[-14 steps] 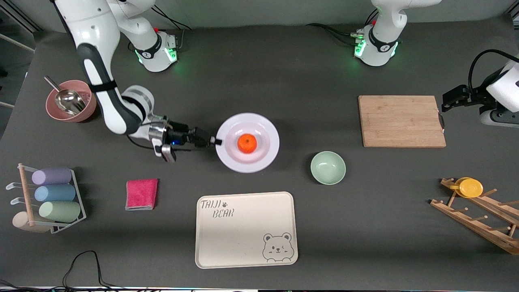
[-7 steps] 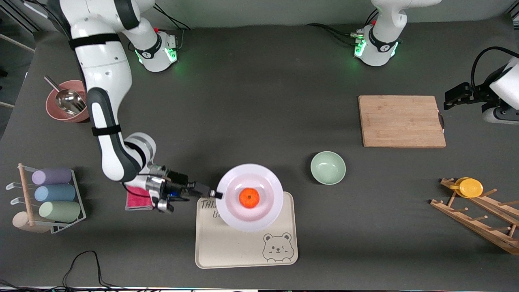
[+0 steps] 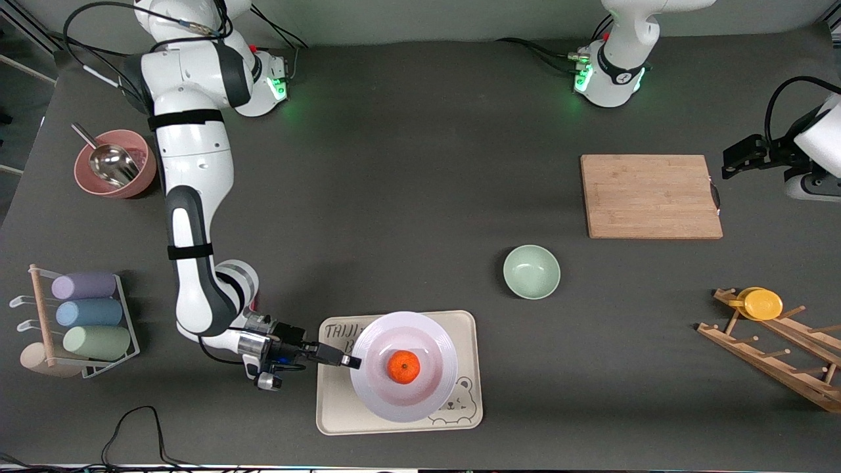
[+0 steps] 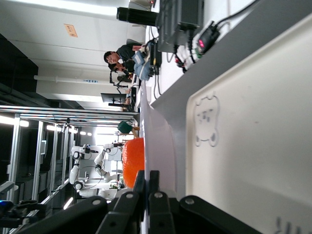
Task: Place orange and plate with both arms
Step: 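Slide the plate with the orange onto the bear-printed tray with the right gripper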
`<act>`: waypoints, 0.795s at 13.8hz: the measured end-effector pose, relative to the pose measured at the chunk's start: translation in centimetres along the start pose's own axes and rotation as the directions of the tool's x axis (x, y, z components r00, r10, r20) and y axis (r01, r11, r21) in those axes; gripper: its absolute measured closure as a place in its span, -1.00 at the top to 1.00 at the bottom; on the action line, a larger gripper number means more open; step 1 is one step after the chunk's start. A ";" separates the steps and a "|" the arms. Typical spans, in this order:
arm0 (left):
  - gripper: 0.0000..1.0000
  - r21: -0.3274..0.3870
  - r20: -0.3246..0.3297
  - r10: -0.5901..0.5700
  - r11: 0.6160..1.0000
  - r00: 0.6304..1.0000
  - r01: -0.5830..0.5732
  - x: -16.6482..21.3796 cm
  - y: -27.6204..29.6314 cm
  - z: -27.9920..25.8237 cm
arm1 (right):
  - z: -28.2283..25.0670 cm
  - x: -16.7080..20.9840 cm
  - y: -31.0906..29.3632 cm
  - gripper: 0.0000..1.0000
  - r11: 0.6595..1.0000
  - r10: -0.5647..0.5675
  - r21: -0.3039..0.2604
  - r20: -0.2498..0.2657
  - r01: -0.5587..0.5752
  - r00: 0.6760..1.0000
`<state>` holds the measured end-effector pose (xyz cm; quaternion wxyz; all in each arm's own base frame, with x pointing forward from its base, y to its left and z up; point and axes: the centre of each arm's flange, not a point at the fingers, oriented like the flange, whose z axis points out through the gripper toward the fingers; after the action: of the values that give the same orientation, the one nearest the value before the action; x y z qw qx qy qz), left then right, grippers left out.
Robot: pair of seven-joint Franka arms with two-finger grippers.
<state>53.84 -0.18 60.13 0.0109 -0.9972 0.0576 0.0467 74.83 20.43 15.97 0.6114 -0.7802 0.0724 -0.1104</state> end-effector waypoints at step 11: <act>1.00 0.031 -0.004 0.000 1.000 1.000 0.000 0.1 -0.3 0.0 | 0.7 -1.7 6.1 -0.91 0.998 0.034 -0.045 0.021 -0.033 0.999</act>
<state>53.95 0.13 60.10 0.0262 -0.9970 0.0584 0.0436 73.55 20.02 9.80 0.5965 -0.7934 0.0814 -0.0902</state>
